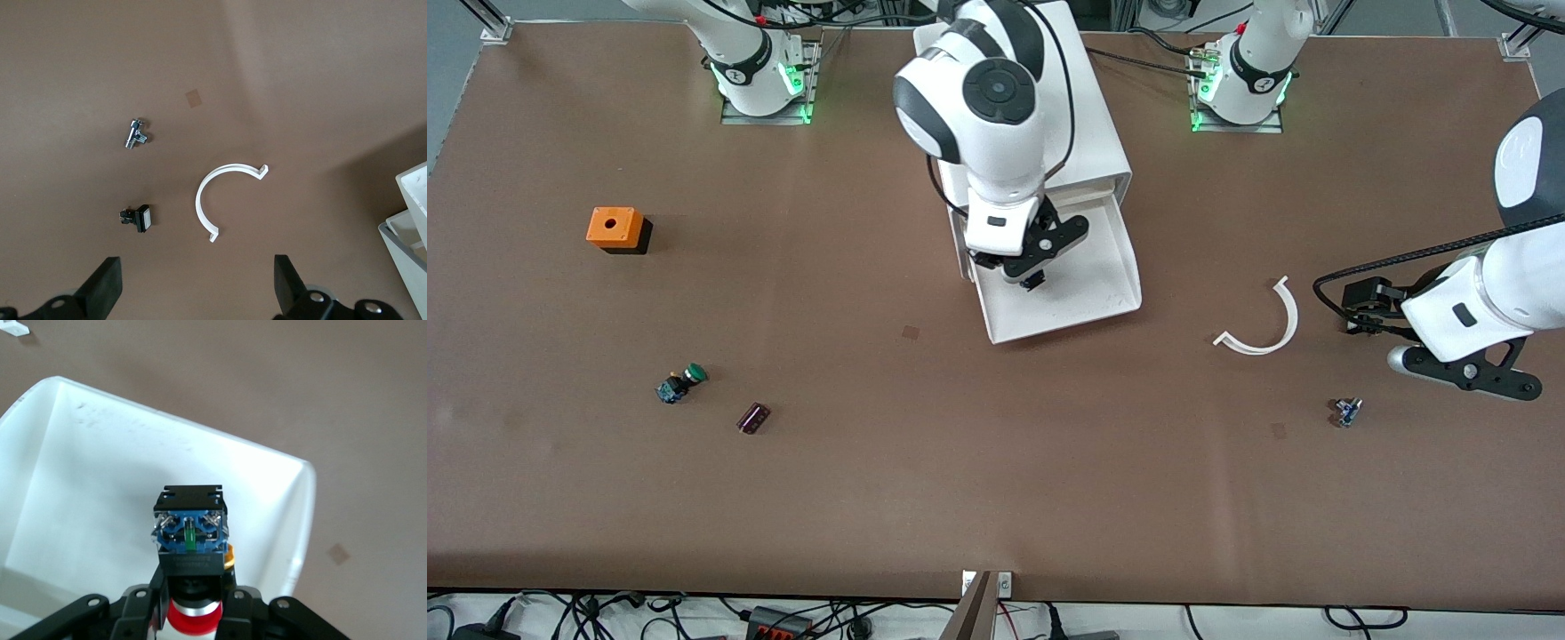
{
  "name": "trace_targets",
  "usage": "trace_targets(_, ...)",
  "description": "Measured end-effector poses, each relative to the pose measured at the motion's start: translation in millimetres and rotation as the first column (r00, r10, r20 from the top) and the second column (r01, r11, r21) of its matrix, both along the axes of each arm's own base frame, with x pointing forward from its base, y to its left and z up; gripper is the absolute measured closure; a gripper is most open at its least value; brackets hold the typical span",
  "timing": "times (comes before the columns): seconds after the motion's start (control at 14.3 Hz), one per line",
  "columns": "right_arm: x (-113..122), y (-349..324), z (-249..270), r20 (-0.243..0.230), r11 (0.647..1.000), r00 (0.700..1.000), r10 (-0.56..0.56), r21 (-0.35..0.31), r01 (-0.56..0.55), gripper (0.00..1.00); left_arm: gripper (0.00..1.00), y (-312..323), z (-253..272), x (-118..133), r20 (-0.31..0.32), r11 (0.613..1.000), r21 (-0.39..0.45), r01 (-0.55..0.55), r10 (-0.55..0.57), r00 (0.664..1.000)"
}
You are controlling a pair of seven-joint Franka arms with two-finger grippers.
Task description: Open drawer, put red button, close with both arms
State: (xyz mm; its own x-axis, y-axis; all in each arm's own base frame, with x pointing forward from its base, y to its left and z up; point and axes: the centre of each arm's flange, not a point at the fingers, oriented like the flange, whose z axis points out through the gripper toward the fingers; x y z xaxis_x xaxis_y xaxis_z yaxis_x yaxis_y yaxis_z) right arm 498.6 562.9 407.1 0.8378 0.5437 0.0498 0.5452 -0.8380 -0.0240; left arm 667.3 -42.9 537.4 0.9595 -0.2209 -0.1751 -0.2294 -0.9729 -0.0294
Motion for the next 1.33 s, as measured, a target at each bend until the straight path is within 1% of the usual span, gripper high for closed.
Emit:
trace_targets(0.21, -10.6, 16.0, -22.0, -0.031, 1.0, 0.999, -0.011, -0.001, 0.011, 0.67, 0.0, -2.7, 0.1, -0.2, 0.002, 1.0, 0.003, -0.019, 0.019, 1.0)
trace_targets(0.42, -12.0, 19.3, -34.2, -0.071, 0.999, 0.997, -0.027, 0.014, 0.028, 0.67, 0.0, -4.4, 0.1, -0.3, 0.002, 1.0, 0.003, -0.022, 0.022, 1.0)
trace_targets(0.63, -7.5, 22.4, -51.6, -0.065, 0.998, 0.996, -0.054, 0.025, 0.056, 0.67, 0.0, -3.8, 4.3, -0.4, 0.011, 1.0, 0.003, -0.025, 0.025, 1.0)
trace_targets(0.91, -3.9, 24.3, -74.8, -0.069, 0.996, 0.994, -0.08, 0.02, 0.081, 0.67, 0.0, -2.7, 10.0, -1.1, 0.019, 1.0, 0.003, -0.028, 0.028, 0.999)
trace_targets(0.98, -3.5, 24.7, -73.2, -0.068, 0.995, 0.993, -0.093, 0.023, 0.095, 0.63, 0.0, -2.7, 10.0, -1.1, 0.019, 1.0, 0.003, -0.029, 0.029, 0.999)
trace_targets(1.05, -3.4, 24.9, -72.6, -0.068, 0.994, 0.992, -0.103, 0.023, 0.104, 0.63, 0.0, -2.7, 10.0, -1.2, 0.018, 1.0, 0.003, -0.029, 0.029, 0.999)
trace_targets(1.12, -3.2, 25.0, -71.9, -0.068, 0.993, 0.992, -0.11, 0.024, 0.112, 0.57, 0.0, -2.7, 9.9, -1.2, 0.018, 1.0, 0.003, -0.029, 0.029, 0.999)
trace_targets(1.26, -0.2, 25.5, -64.9, -0.062, 0.988, 0.987, -0.149, 0.036, 0.152, 0.38, 0.0, -2.6, 9.9, -1.2, 0.018, 1.0, 0.003, -0.03, 0.03, 0.999)
trace_targets(1.33, 3.9, 26.1, -53.4, -0.053, 0.981, 0.981, -0.185, 0.056, 0.188, 0.29, 0.0, -2.7, 9.9, -1.2, 0.018, 1.0, 0.003, -0.031, 0.031, 0.999)
